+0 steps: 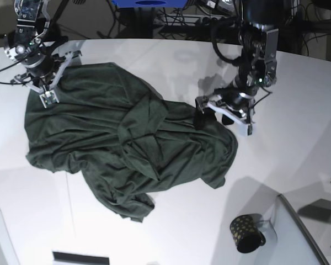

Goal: Layout the t-shirt on the table in an organized manner, then fold the t-shirt properly
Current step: 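Reach the left gripper into the shirt's middle and pull fabric outward, then grasp the bunched fabric with the left gripper and drag it outward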

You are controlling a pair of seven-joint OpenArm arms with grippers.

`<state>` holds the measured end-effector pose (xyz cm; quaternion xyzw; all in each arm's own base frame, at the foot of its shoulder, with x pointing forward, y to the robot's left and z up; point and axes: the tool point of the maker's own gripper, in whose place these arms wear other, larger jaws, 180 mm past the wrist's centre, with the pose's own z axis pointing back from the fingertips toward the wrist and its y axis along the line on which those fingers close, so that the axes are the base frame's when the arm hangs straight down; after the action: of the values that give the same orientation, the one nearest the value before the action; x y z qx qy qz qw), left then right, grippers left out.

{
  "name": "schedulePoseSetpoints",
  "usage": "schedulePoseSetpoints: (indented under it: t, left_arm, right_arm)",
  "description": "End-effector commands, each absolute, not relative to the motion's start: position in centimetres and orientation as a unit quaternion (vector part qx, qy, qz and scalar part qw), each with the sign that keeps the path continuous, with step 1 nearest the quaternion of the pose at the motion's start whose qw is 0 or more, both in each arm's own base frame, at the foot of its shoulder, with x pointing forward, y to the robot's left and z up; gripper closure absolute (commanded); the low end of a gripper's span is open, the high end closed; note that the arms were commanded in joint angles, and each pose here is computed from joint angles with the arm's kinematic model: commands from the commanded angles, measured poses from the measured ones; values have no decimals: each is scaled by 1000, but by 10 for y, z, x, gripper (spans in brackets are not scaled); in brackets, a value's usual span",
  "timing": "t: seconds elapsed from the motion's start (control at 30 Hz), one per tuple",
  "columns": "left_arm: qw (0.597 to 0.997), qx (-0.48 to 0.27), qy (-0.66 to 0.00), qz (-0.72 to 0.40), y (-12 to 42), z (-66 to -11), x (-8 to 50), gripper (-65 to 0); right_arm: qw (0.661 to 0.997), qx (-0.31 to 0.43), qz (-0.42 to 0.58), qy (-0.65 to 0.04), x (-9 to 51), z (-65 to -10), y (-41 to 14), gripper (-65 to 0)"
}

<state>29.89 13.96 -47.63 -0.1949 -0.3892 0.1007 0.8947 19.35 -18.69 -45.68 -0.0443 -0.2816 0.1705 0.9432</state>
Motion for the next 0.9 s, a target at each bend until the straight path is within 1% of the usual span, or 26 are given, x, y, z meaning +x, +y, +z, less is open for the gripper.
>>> schedulePoseSetpoints:
  t: [0.0, 0.03, 0.07, 0.1, 0.13, 0.2, 0.27, 0.3, 0.43, 0.63, 0.77, 0.87]
  left_arm:
    - [900, -191, -378, 101, 141, -481, 299, -523]
    - [901, -192, -376, 103, 141, -482, 300, -502]
    - [900, -194, -375, 105, 138, -483, 302, -467]
    - [900, -195, -375, 106, 137, -483, 302, -415]
    - [900, -195, -375, 105, 137, -483, 303, -355]
    - [899, -195, -377, 104, 137, -482, 302, -188]
    - [898, -194, -382, 105, 139, -478, 303, -36]
    - [896, -192, -386, 104, 141, -475, 304, 0]
    - [894, -186, -397, 94, 144, -466, 302, 0]
    - [891, -157, -422, 52, 163, -441, 292, 0]
    - [920, -69, -384, 26, 183, -444, 278, 0]
    - [933, -26, -359, -13, 189, -446, 268, 0]
  right_arm:
    - [938, -47, 170, -298, 200, -450, -189, -15]
    - [938, -47, 170, -298, 200, -450, -189, -15]
    - [938, -47, 170, -298, 200, -450, -189, -15]
    - [938, -47, 170, -299, 201, -450, -189, -15]
    - [938, -47, 170, -299, 201, -450, -189, -15]
    - [938, -47, 171, -299, 201, -449, -189, -15]
    - [938, -47, 171, -299, 201, -449, -189, -15]
    - [938, -47, 170, -297, 200, -450, -189, -15]
    - [942, -41, 168, -286, 198, -460, -189, -15]
    - [944, -37, 167, -282, 200, -464, -189, -15]
    - [943, -36, 163, -288, 211, -465, -189, -15]
    - [945, -30, 157, -286, 220, -471, -190, -15]
